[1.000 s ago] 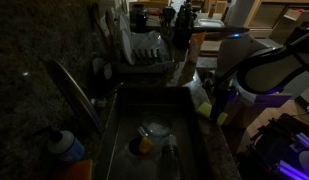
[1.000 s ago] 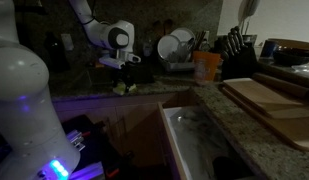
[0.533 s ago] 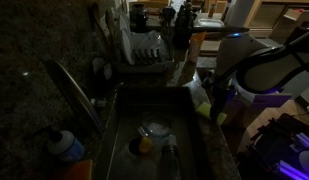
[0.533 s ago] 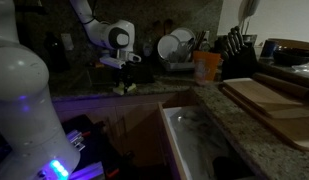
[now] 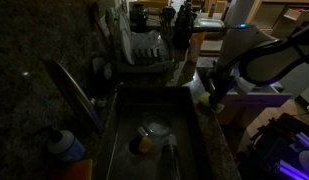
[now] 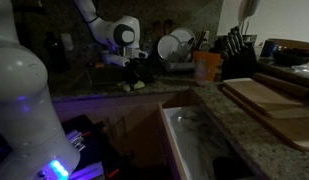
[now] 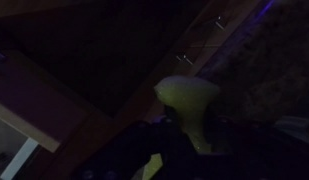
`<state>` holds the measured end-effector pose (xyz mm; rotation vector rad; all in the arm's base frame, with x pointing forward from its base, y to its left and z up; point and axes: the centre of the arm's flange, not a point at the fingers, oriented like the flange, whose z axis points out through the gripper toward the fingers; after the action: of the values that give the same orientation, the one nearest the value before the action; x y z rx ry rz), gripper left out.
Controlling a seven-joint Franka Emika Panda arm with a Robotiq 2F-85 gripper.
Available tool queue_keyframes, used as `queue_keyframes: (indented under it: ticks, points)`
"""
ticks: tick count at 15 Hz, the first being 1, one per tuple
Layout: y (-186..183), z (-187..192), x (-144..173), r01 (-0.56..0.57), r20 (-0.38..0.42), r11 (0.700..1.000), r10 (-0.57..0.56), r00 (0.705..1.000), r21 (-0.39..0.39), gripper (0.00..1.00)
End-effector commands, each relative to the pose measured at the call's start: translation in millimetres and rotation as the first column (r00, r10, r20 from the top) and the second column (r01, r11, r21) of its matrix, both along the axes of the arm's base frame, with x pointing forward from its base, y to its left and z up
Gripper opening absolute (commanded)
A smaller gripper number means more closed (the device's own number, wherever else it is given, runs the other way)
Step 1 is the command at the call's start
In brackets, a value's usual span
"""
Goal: Pick the sponge and wipe the counter on the right
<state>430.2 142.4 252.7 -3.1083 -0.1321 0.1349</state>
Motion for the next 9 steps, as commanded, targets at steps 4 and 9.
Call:
queue_keyframes:
  ticks: [4, 9]
  points:
    - [-93.6, 70.5, -1.6, 0.320, 0.167, 0.947, -0.313, 0.935, -0.015, 0.05]
    - [-172.5, 138.9, -47.6, 0.557, 0.290, 0.831, -0.536, 0.793, 0.014, 0.05]
